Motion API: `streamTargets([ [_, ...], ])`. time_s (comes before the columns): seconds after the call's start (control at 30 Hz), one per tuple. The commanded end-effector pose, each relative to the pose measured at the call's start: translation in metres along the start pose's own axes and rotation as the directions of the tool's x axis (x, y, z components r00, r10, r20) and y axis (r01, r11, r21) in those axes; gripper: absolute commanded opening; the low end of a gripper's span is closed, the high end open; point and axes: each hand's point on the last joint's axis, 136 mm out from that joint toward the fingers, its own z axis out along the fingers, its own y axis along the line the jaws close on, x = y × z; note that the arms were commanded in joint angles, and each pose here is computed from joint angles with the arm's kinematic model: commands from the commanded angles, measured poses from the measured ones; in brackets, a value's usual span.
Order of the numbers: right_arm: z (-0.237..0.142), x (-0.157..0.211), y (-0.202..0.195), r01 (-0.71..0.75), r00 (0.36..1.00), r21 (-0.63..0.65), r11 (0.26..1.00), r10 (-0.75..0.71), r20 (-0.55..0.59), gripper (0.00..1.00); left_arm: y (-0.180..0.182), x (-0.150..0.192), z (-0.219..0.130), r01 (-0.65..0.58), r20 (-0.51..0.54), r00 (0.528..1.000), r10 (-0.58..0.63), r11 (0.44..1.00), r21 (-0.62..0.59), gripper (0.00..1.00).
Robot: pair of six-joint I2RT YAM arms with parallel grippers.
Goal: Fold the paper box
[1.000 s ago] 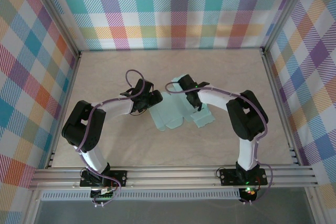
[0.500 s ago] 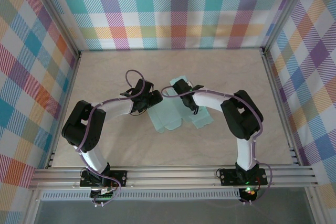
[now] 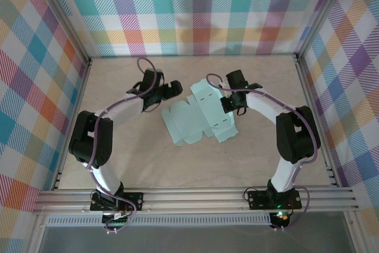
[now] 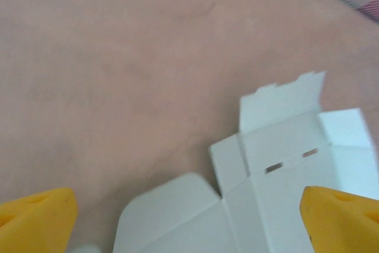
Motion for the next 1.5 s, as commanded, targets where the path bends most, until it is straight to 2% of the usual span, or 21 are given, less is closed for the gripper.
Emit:
streamTargets([
  [0.0, -0.009, -0.004, 0.026, 0.052, 0.998, -0.155, 0.987, -0.047, 0.036, 0.00, -0.026, 0.007, 0.008, -0.096, -0.086, 0.990, 0.108, 0.985, 0.140, 0.95],
  [0.17, -0.011, 0.004, 0.032, 0.051, 0.998, -0.226, 0.973, -0.044, 0.036, 0.00, -0.034, 0.014, 0.015, -0.150, -0.114, 0.979, 0.172, 0.972, 0.181, 0.89],
  [0.27, -0.012, 0.006, 0.029, 0.048, 0.999, -0.230, 0.972, -0.042, 0.028, 0.00, -0.058, 0.014, 0.010, -0.279, -0.061, 0.950, 0.305, 0.923, 0.264, 0.85],
  [0.3, -0.014, 0.006, 0.031, 0.047, 0.999, -0.244, 0.969, -0.041, 0.029, 0.00, -0.069, 0.018, 0.007, -0.361, -0.031, 0.922, 0.386, 0.884, 0.297, 0.85],
  [0.37, -0.017, 0.006, 0.034, 0.048, 0.999, -0.276, 0.960, -0.040, 0.033, 0.00, -0.088, 0.030, 0.004, -0.531, 0.029, 0.828, 0.560, 0.766, 0.364, 0.85],
  [0.4, -0.019, 0.006, 0.036, 0.052, 0.998, -0.290, 0.956, -0.043, 0.036, 0.00, -0.094, 0.034, 0.003, -0.589, 0.052, 0.782, 0.621, 0.709, 0.387, 0.85],
  [0.43, -0.021, 0.006, 0.039, 0.054, 0.998, -0.313, 0.948, -0.046, 0.033, 0.00, -0.097, 0.034, 0.003, -0.617, 0.065, 0.756, 0.652, 0.675, 0.404, 0.85],
  [0.47, -0.023, 0.008, 0.043, 0.055, 0.998, -0.343, 0.938, -0.048, 0.027, 0.00, -0.100, 0.033, 0.003, -0.627, 0.077, 0.740, 0.668, 0.645, 0.436, 0.83],
  [0.57, -0.033, 0.011, 0.055, 0.048, 0.999, -0.454, 0.890, -0.051, 0.005, 0.00, -0.109, 0.028, 0.003, -0.607, 0.078, 0.725, 0.684, 0.582, 0.541, 0.68],
  [0.63, -0.040, 0.008, 0.062, 0.029, 0.999, -0.531, 0.847, -0.035, 0.000, 0.00, -0.110, 0.023, 0.007, -0.591, 0.068, 0.726, 0.684, 0.571, 0.570, 0.59],
  [0.87, -0.052, -0.008, 0.060, -0.021, 0.999, -0.639, 0.769, 0.040, 0.015, 0.00, -0.108, 0.034, 0.007, -0.550, 0.004, 0.666, 0.746, 0.487, 0.679, 0.59],
  [1.0, -0.055, -0.012, 0.058, -0.035, 0.998, -0.660, 0.750, 0.060, 0.014, 0.00, -0.111, 0.036, 0.006, -0.532, 0.008, 0.662, 0.750, 0.462, 0.709, 0.56],
  [1.2, -0.055, -0.012, 0.060, -0.043, 0.998, -0.683, 0.729, 0.061, 0.001, 0.00, -0.118, 0.035, 0.005, -0.504, 0.013, 0.667, 0.745, 0.439, 0.744, 0.38],
  [1.33, -0.057, -0.012, 0.064, -0.046, 0.998, -0.705, 0.707, 0.059, -0.006, 0.00, -0.115, 0.033, 0.013, -0.512, 0.004, 0.665, 0.747, 0.452, 0.731, 0.47],
  [1.47, -0.059, -0.009, 0.065, -0.047, 0.998, -0.713, 0.700, 0.055, -0.012, 0.00, -0.113, 0.028, 0.020, -0.512, -0.005, 0.672, 0.740, 0.470, 0.719, 0.48],
])
